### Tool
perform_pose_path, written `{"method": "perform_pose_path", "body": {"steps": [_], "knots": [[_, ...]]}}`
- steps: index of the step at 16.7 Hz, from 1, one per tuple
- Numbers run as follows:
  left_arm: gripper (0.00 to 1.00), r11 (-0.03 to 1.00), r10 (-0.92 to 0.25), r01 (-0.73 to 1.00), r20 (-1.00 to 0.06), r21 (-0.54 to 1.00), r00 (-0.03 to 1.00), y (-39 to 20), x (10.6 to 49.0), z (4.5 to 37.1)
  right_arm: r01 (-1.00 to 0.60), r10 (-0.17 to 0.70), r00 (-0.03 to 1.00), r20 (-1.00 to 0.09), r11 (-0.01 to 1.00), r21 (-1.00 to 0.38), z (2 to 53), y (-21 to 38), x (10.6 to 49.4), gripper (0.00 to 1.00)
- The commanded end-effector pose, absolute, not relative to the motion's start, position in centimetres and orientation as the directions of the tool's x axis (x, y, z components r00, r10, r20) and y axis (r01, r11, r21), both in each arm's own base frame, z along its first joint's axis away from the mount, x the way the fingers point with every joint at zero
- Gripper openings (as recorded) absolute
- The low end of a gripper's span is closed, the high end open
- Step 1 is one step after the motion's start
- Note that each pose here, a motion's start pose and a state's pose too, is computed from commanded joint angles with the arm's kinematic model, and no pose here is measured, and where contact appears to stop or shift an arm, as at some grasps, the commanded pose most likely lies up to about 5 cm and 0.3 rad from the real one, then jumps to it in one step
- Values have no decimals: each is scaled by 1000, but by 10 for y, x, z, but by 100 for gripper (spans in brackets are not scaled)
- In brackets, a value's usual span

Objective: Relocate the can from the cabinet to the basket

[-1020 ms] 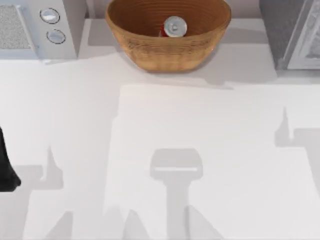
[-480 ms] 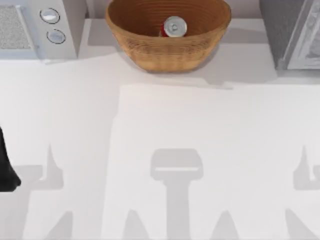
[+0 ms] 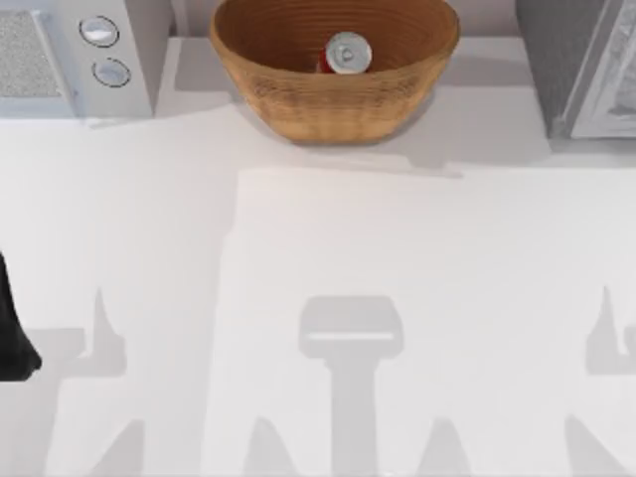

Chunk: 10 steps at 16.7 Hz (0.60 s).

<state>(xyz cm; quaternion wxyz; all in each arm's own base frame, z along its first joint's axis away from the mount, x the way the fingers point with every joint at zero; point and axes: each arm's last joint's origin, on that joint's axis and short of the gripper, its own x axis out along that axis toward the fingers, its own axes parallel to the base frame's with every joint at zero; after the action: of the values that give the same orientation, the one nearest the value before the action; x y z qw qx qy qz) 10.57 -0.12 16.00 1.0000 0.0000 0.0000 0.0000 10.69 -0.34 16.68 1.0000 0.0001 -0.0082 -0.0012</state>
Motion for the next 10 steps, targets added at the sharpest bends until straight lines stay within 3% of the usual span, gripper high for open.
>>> {"method": "perform_pose_path", "body": {"steps": [5,10], "knots": [[100,1000,0,0,0,0,1000,-1,106,160,7,-6,997,71,1000,-13,196,-22,121,100],[100,1000,0,0,0,0,1000,-1,106,160,-1,2,999,45,1000,-22,206,-69,152,100]]}}
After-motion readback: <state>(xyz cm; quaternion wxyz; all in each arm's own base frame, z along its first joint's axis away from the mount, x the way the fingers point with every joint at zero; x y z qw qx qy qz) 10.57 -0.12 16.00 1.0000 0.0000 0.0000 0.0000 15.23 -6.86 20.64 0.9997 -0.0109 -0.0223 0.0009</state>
